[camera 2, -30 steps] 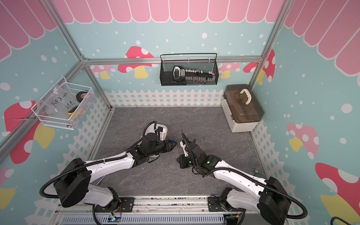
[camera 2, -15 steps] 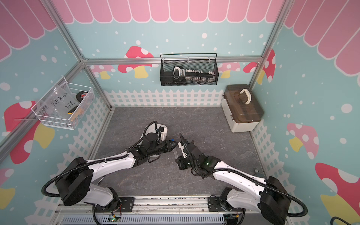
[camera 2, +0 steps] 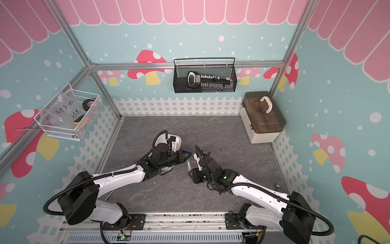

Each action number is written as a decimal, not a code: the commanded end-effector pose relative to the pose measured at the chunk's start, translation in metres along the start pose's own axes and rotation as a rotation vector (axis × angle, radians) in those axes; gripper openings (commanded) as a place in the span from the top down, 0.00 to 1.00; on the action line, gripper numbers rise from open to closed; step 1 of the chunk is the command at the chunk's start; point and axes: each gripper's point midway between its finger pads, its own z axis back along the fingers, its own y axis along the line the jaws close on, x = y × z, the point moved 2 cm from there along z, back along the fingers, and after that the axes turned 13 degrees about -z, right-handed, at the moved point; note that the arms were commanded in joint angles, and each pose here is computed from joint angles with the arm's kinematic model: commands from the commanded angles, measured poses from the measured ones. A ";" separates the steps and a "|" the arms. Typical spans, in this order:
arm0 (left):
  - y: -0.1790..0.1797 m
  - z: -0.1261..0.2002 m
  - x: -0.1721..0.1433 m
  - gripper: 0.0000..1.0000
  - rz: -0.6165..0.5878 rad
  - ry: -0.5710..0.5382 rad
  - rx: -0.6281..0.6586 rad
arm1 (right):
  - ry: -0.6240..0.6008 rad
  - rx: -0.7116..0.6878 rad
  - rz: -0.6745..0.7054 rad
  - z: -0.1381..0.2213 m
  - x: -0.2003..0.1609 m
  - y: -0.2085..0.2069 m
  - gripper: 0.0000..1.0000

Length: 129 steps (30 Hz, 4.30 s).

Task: Wipe the exteriors of test tubes
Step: Pick up the test tube at the center of the board, then pick up the cleaning item at the center of the board, then place the cleaning item in the test tube.

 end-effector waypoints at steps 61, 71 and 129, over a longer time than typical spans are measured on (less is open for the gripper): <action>0.010 0.027 0.019 0.87 -0.003 -0.059 0.034 | 0.009 0.524 -0.047 0.076 0.059 0.138 0.95; 0.002 0.035 0.028 0.87 -0.010 -0.087 0.008 | 0.141 0.335 -0.126 0.020 0.007 0.074 0.96; 0.001 0.054 0.019 0.85 0.059 -0.076 -0.093 | 0.035 0.111 -0.141 -0.011 0.067 0.034 0.80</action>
